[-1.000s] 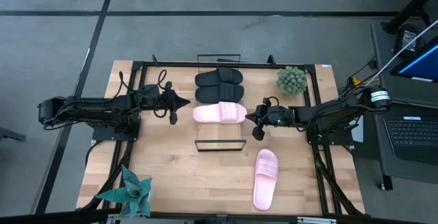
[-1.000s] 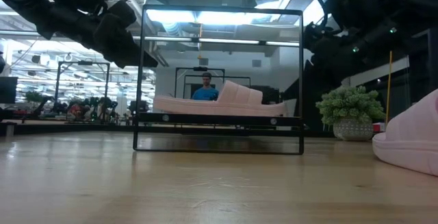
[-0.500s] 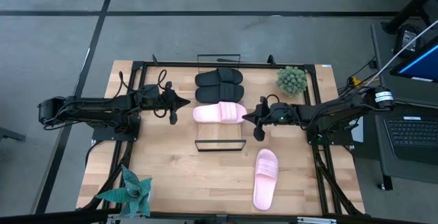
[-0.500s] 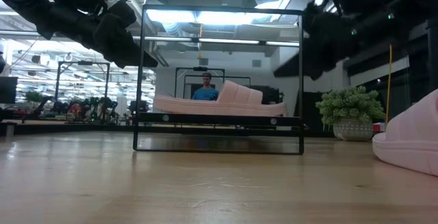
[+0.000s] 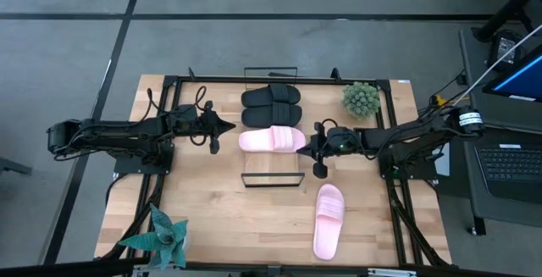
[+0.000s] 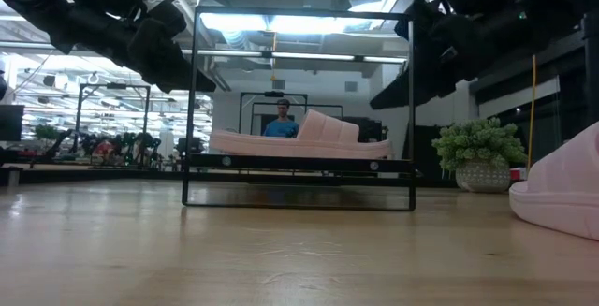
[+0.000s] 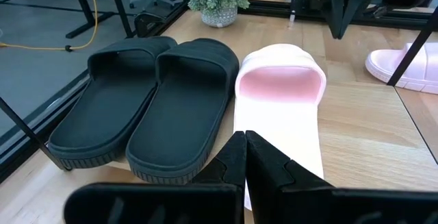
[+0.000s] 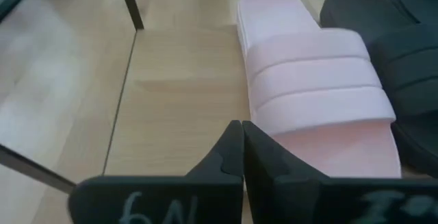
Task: Pick and place slides into the shelf
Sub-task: Put the top pink slide on the shelf
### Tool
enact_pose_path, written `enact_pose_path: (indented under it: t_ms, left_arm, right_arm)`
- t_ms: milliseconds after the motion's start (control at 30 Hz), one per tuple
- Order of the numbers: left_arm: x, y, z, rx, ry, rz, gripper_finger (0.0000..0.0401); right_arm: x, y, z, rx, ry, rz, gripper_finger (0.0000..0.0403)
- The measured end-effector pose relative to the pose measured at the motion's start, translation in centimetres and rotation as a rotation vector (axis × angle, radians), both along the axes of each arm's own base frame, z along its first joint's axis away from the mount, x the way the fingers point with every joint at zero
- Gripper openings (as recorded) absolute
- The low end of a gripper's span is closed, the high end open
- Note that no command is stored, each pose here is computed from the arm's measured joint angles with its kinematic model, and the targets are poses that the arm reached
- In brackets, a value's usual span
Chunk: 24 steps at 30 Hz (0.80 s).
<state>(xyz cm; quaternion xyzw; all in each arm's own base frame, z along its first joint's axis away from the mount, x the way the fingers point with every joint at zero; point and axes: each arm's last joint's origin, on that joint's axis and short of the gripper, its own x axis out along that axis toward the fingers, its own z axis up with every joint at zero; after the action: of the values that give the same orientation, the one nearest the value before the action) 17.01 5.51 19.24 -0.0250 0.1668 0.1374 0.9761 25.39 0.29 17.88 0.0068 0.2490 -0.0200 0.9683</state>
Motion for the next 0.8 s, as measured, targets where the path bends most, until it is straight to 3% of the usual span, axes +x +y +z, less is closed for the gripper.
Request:
enact_pose_path:
  t_ms: [233, 433, 633, 800]
  left_arm:
    - [0.0, 0.0, 0.0, 0.0, 0.001, 0.0, 0.0]
    - [0.0, 0.0, 0.0, 0.0, -0.005, -0.007, 0.0]
    - [0.2, -0.5, 0.4, 0.026, -0.04, -0.186, 0.0]
    - [0.6, -0.6, 0.5, -0.017, -0.054, -0.245, 0.0]
  right_arm:
    - [0.3, 0.0, 1.6, -0.015, 0.15, 0.009, 0.0]
    - [0.8, 0.2, 2.8, -0.028, 0.162, 0.08, 0.0]
    - [0.7, 0.0, 2.9, -0.082, 0.201, 0.076, 0.0]
    - [0.3, -0.8, 3.8, -0.105, 0.161, 0.05, 0.0]
